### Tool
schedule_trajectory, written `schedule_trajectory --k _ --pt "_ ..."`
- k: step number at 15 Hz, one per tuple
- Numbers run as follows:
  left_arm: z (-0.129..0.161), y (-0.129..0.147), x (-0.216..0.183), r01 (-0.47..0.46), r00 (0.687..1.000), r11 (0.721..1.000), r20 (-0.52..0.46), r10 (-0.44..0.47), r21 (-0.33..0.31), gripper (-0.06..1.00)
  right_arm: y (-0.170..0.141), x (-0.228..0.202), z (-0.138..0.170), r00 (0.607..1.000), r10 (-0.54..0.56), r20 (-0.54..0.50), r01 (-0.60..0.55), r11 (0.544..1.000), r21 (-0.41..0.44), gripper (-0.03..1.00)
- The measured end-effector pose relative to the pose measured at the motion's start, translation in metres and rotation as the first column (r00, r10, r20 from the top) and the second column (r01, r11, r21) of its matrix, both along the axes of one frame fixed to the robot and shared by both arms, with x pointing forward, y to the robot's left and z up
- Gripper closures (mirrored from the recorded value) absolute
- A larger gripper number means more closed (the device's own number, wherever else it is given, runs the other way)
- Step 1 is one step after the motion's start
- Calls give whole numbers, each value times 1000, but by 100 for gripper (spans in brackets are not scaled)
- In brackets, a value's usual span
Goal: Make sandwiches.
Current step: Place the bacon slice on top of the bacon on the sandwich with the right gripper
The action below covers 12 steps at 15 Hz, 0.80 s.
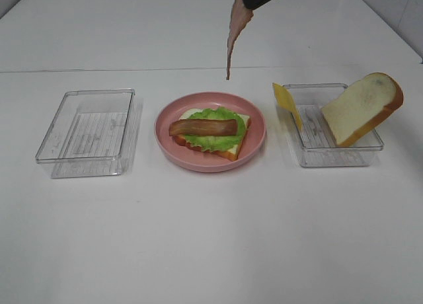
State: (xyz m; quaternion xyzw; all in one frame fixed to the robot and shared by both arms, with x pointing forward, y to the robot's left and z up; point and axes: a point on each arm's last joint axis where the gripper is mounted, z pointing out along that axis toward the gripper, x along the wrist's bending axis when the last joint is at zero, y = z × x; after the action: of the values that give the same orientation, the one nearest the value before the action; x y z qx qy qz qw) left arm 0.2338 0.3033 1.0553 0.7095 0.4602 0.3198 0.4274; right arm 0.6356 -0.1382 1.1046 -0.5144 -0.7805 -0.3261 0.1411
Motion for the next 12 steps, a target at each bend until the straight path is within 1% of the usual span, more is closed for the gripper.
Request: schedule_trajectory --k 2,4,5,7,8,10,11,12 --pt "0 0 0 0 1000 1000 0 0 0 12 15 6 -18 999 34 -31 -33 999 34 97" --pt "0 0 0 0 1000 1000 0 0 0 12 34 15 -41 997 47 -53 -41 993 108 97" --pt "0 0 0 0 1000 1000 0 0 0 12 44 21 -55 995 58 -80 -43 983 180 97" --pt "0 0 0 0 1000 1000 0 0 0 12 49 25 -64 992 63 -112 -36 973 228 97" --pt "0 0 0 0 1000 1000 0 0 0 12 53 30 -82 986 70 -149 -30 965 259 97" --pt "0 0 0 0 1000 1000 0 0 0 12 55 36 -105 978 68 -195 -18 969 245 97" --pt "0 0 0 0 1000 1000 0 0 0 12 55 37 -110 977 67 -204 -17 971 238 97" --pt "0 0 0 0 1000 1000 0 0 0 12 55 39 -128 969 61 -238 -11 978 207 97"
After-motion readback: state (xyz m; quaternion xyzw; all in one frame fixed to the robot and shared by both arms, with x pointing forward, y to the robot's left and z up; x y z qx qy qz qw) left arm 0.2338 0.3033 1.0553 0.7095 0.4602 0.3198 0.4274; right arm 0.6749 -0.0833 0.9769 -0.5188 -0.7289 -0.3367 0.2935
